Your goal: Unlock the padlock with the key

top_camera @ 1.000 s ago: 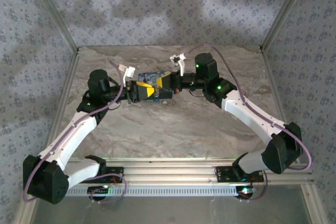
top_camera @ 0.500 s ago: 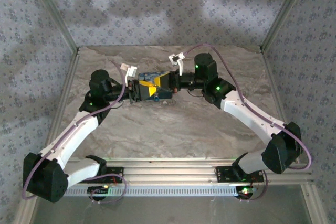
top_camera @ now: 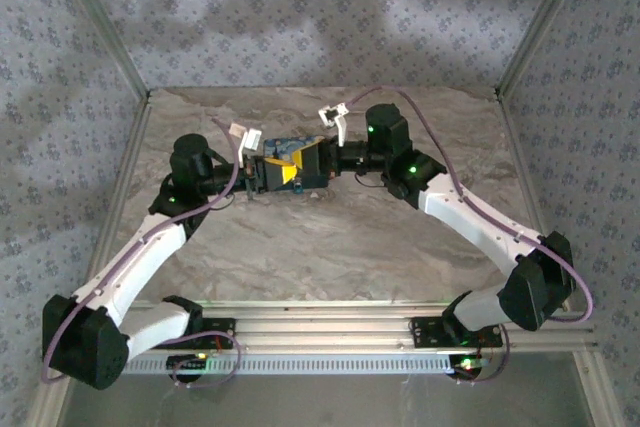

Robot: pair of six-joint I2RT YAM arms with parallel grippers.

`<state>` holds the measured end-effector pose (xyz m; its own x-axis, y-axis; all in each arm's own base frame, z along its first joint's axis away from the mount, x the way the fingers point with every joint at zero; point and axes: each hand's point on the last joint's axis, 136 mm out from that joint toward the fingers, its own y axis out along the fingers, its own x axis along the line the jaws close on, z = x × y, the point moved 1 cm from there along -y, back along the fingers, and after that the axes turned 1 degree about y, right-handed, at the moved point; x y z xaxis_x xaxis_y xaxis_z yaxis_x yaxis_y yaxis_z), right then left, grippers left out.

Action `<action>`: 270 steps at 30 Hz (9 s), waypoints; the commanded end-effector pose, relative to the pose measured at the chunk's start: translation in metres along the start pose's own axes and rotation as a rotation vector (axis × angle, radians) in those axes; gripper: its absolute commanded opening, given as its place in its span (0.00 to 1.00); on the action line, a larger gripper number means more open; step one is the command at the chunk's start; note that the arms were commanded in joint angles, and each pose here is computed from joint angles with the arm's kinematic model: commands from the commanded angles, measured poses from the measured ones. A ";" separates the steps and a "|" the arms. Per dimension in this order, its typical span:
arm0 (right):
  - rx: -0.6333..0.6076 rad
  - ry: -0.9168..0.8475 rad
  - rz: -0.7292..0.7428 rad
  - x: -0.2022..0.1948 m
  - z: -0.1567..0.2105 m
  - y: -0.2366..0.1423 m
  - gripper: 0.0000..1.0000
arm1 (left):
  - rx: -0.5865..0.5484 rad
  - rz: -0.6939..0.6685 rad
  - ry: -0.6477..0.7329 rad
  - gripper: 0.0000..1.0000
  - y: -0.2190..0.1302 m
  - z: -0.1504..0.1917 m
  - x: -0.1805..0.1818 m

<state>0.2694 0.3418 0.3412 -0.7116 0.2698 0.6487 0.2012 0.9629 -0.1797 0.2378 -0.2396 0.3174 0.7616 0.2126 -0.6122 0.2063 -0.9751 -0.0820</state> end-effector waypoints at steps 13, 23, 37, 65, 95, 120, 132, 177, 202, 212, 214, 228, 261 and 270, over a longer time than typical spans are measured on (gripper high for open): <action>0.146 0.160 0.791 -0.148 0.064 0.014 0.60 | 0.199 -0.487 -0.177 0.00 -0.045 0.099 0.088; 0.213 0.102 1.053 -0.215 0.115 0.073 0.59 | 0.268 -0.584 -0.303 0.00 -0.054 0.139 0.116; 0.141 0.094 1.132 -0.251 0.137 0.101 0.57 | 0.298 -0.590 -0.327 0.00 -0.057 0.161 0.122; 0.216 0.357 0.944 -0.237 0.120 0.068 0.00 | 0.251 -0.463 -0.143 0.00 -0.037 0.156 0.113; 0.300 0.627 0.620 -0.170 0.099 0.039 0.00 | 0.155 -0.296 0.000 0.00 0.007 0.124 0.164; 0.043 0.121 1.332 -0.246 0.138 0.092 0.56 | 0.145 -0.637 -0.138 0.00 -0.052 0.159 0.173; 0.049 0.137 1.350 -0.264 0.143 0.103 0.56 | 0.147 -0.617 -0.121 0.00 -0.052 0.162 0.169; 0.258 0.487 0.925 -0.209 0.116 0.070 0.00 | 0.132 -0.429 0.035 0.00 -0.024 0.151 0.148; 0.286 0.793 0.569 -0.158 0.101 0.062 0.00 | 0.143 -0.216 0.077 0.00 0.024 0.132 0.158; 0.279 0.808 0.566 -0.155 0.101 0.061 0.00 | 0.132 -0.257 0.051 0.00 0.023 0.126 0.180; 0.280 0.811 0.565 -0.155 0.101 0.061 0.00 | 0.129 -0.272 0.051 0.00 0.022 0.125 0.184; 0.277 0.826 0.567 -0.157 0.103 0.064 0.00 | 0.105 -0.241 0.087 0.00 0.027 0.118 0.181; 0.240 0.527 0.963 -0.262 0.154 0.061 0.13 | 0.189 -0.549 -0.128 0.00 -0.022 0.166 0.185; 0.196 0.493 0.924 -0.199 0.117 0.024 0.61 | 0.128 -0.559 0.180 0.00 -0.033 0.119 0.138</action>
<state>0.3442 0.3238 0.0716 0.0411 0.9162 0.3985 0.3262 0.3647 -0.8721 0.2646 -0.1861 0.1199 0.5921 0.6852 -0.4243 0.4956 -0.7247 -0.4787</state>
